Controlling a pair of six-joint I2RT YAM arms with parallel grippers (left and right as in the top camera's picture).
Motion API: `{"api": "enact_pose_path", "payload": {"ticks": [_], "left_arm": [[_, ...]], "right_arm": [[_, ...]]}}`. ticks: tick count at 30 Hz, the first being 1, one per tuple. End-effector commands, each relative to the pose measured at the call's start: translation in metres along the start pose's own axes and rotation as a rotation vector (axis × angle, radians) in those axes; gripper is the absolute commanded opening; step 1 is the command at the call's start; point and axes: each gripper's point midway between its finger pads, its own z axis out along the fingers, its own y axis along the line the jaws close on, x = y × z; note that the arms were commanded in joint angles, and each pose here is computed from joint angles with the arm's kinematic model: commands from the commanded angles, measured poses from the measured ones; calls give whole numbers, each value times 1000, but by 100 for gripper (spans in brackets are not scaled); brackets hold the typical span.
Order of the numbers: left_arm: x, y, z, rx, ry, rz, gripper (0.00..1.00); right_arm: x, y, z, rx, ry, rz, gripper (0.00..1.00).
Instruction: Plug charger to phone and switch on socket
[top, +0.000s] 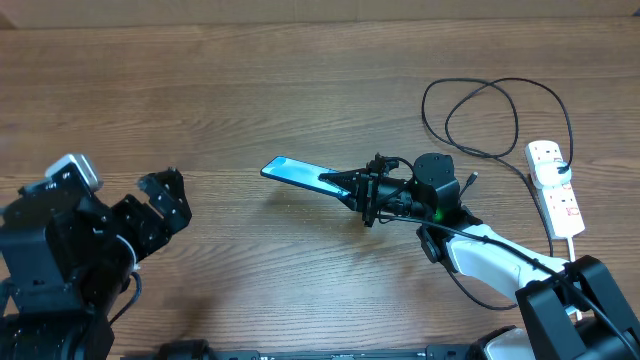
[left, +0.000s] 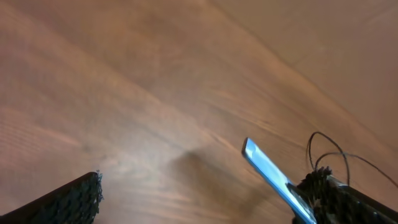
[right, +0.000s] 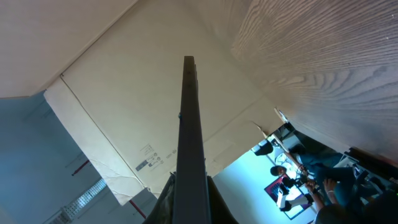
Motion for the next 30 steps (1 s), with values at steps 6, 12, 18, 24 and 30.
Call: {"api": "enact_pose_path", "payload": {"ticks": [6,12,18,24,30], "left_arm": [[69,-6,46,-18,391,-546,100],[99,-17,95,-28,607,-733,95],[102,-45,138,79,704,-717,86],[125,-83,174,121,785,-645,76],[130,-106,185,171,792,-623,72]], "right_arm": [[10,17,0,-33,22,53,4],[10,17,0,-33,23,53,4],[10,17,0,-34,22,54,4],[7,19,0,-44,6,56,4],[-4,24,0,-83,-61,65,4]]}}
